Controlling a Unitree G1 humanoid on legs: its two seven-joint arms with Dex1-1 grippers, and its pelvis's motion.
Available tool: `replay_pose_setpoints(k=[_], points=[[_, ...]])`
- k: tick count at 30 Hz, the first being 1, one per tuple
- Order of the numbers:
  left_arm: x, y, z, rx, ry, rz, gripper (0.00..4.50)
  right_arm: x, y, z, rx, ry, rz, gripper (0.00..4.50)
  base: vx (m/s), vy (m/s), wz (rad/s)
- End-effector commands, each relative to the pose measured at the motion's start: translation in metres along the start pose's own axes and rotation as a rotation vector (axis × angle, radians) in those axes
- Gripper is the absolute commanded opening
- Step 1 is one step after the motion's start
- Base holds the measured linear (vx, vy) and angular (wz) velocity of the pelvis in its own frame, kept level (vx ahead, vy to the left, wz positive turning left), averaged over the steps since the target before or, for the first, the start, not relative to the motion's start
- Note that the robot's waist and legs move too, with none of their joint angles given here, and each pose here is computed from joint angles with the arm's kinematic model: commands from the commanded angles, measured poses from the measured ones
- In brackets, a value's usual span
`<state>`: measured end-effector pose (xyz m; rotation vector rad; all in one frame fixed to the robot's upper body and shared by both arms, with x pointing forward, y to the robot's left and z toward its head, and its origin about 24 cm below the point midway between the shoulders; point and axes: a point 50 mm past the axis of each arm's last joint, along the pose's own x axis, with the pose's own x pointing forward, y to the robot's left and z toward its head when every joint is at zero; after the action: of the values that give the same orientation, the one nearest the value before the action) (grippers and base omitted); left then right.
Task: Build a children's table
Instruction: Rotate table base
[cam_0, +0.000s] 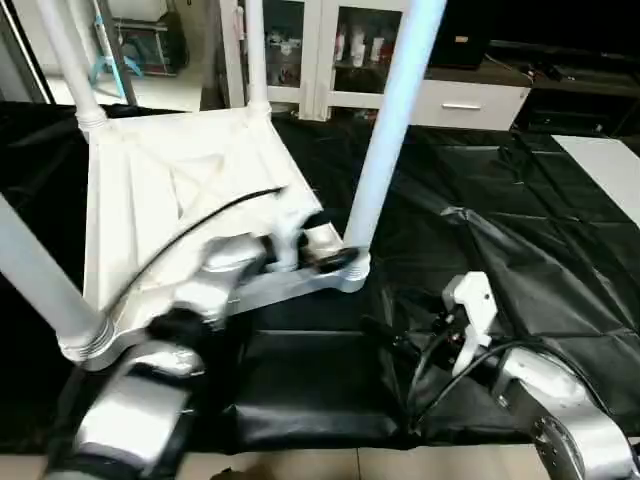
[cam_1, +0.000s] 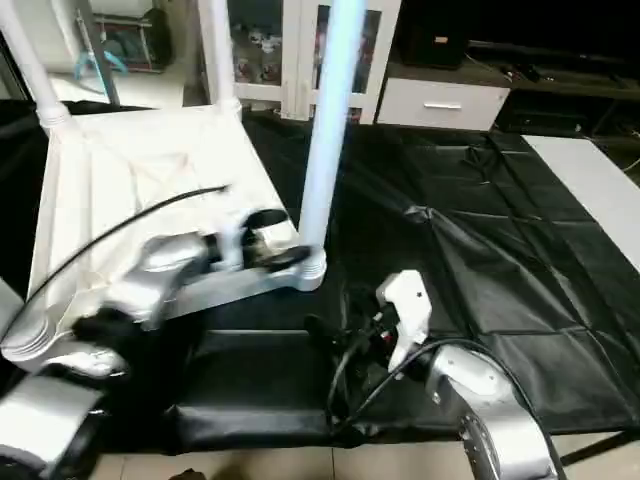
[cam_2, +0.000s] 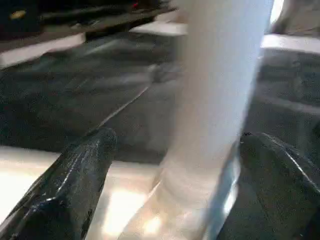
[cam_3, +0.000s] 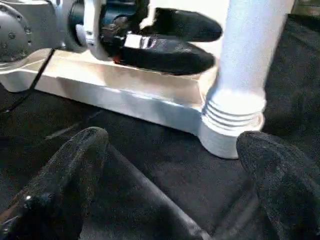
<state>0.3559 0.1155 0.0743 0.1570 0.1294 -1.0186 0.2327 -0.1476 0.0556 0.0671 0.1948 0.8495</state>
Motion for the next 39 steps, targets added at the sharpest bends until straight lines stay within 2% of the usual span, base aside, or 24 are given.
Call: replay_pose_setpoints(k=[1,4,5,6,11,12,14,18,19,23,29,34,39], points=[[-0.004,0.0,-0.003,0.005,0.024,-0.032,4.47,0.0,-0.003,0.0,-0.002,0.008,0.001,4.47,0.0,0.0,0.0],[-0.011,0.002,-0.009,0.017,0.075,-0.04,4.47,0.001,-0.003,0.0,-0.004,0.009,0.003,4.47,0.0,0.0,0.0],[-0.016,0.004,-0.014,0.034,0.129,-0.052,4.47,0.001,-0.003,0.001,-0.01,0.011,0.007,4.47,0.0,0.0,0.0],[-0.023,0.001,-0.019,0.042,0.198,-0.133,4.47,-0.003,-0.005,0.001,-0.023,0.021,0.005,4.47,0.0,0.0,0.0],[-0.025,-0.005,-0.022,0.042,0.232,-0.212,4.47,-0.012,-0.009,0.002,-0.045,0.045,-0.001,4.47,0.0,0.0,0.0],[-0.025,-0.006,-0.024,0.047,0.261,-0.228,4.47,-0.018,-0.016,0.003,-0.062,0.06,-0.026,4.47,0.0,0.0,0.0],[-0.026,-0.004,-0.027,0.06,0.315,-0.214,4.47,-0.025,-0.021,0.005,-0.077,0.071,-0.046,4.47,0.0,0.0,0.0],[-0.027,0.003,-0.027,0.07,0.35,-0.142,4.47,-0.031,-0.025,0.007,-0.092,0.079,-0.052,4.47,0.0,0.0,0.0],[-0.027,0.006,-0.026,0.069,0.357,-0.121,4.29,-0.032,-0.026,0.007,-0.096,0.082,-0.055,4.47,0.0,0.0,0.0],[-0.03,0.011,-0.025,0.069,0.391,-0.082,4.09,-0.034,-0.028,0.008,-0.108,0.093,-0.059,4.47,0.0,0.0,0.0],[-0.041,0.01,-0.019,0.054,0.485,-0.148,3.59,-0.039,-0.034,0.013,-0.127,0.105,-0.054,4.47,0.0,0.0,0.0],[-0.044,0.011,-0.015,0.068,0.476,-0.13,3.22,-0.039,-0.037,0.013,-0.135,0.111,-0.053,4.47,0.0,0.0,0.0],[-0.041,0.004,-0.015,0.08,0.494,-0.129,2.86,-0.036,-0.038,0.014,-0.144,0.11,-0.044,4.47,0.0,0.0,0.0]])
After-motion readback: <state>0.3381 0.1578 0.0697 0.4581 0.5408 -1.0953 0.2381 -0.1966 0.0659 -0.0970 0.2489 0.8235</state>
